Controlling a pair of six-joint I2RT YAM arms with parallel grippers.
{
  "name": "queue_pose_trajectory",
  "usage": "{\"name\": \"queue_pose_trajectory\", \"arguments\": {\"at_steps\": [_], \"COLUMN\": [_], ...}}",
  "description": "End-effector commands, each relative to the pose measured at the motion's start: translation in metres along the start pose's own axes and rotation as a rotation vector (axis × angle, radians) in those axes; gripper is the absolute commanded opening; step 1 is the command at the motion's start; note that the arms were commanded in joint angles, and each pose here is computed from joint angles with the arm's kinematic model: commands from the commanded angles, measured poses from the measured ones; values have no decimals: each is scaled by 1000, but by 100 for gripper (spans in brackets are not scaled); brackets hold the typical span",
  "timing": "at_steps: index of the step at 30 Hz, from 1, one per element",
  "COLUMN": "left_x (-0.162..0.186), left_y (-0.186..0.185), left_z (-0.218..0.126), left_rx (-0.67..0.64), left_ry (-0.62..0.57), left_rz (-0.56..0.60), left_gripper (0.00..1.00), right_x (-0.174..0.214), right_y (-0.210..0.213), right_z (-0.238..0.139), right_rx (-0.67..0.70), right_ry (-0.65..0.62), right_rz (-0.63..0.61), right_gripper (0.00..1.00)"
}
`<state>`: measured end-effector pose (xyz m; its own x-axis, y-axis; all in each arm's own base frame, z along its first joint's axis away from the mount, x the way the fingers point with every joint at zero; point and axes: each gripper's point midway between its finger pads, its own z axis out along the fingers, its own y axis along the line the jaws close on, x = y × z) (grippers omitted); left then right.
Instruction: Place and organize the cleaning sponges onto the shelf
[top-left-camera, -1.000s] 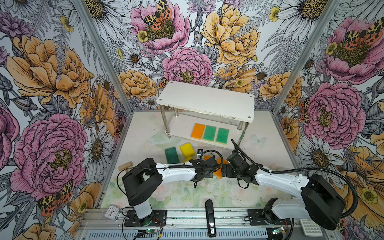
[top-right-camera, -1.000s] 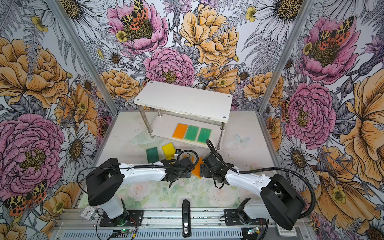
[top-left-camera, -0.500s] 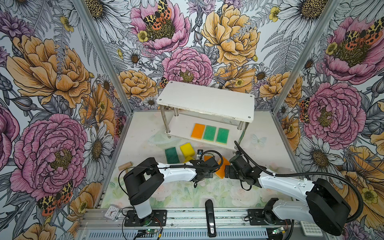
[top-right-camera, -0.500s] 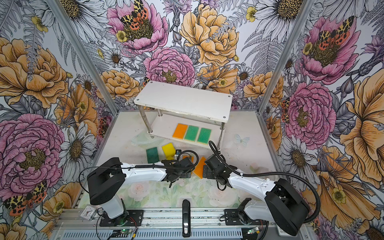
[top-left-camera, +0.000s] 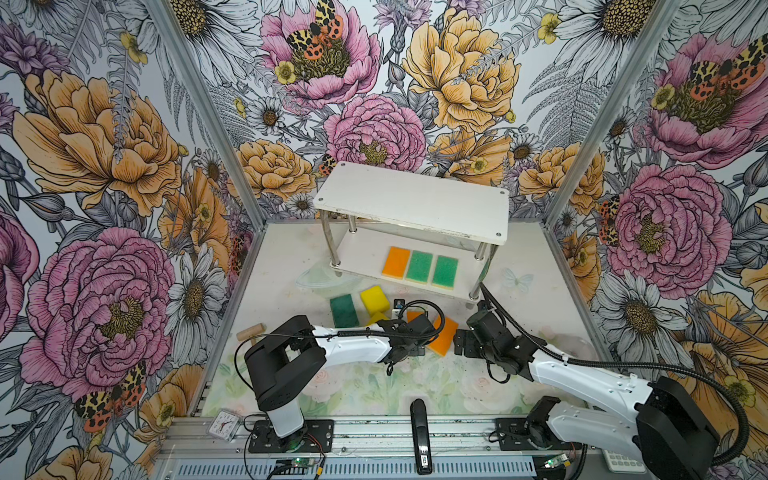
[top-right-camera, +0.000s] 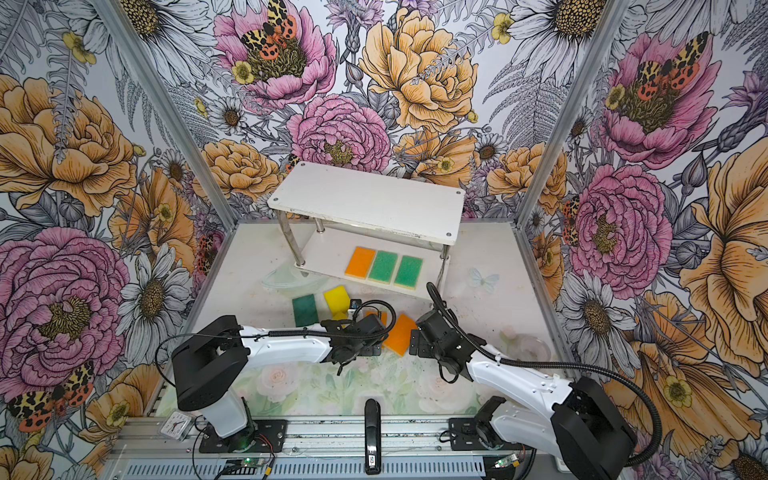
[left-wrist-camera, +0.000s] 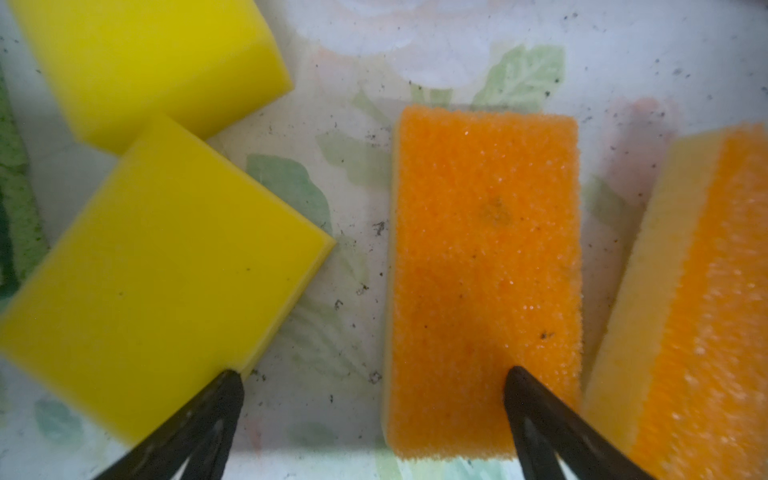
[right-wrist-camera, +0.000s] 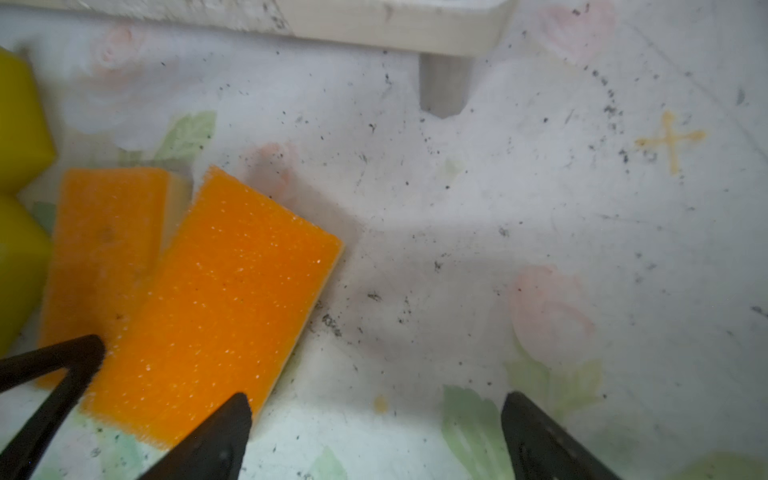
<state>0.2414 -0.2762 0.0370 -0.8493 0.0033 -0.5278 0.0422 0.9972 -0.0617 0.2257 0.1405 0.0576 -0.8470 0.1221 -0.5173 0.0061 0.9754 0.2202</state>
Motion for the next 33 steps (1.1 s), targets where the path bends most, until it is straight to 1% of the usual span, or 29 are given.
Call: {"name": "queue_pose_trajectory", "arguments": {"at_steps": [1,6,12,16,21,26,30,33], "left_x": [3,3,-2,-3,-1,4,7,8], "left_y": [16,22,24,27,28,27,29,30], "left_z": [-2,-5,-15,-19,-16,-9,-6,-6], "left_rx": [-27,-31,-12,-4,3,-3,-8,-10], "left_ry": [10,3,-23,-37,-36,-21,-15,-14], "left_rz": [-8,-18,-39,-49,-57,-55,-53,-51], "left_gripper": [99,99,99,99,99,99,99,99], "right_x": [-17,-27,-27,-28,-26,-17,-12,-8], "right_y": [14,21,42,67,90,95,90,84], "right_z": [-12,-12,0,5,13,26,30,33], "right_rx": [-59,-53,-39,-27,-10,22,52,81], "right_ry": [-53,-71,-22,-25,-26,-4,5,18], "right_rz": [52,110,153,129,119,119,113,87], "right_gripper": [96,94,93,93,93,93,94,93]}}
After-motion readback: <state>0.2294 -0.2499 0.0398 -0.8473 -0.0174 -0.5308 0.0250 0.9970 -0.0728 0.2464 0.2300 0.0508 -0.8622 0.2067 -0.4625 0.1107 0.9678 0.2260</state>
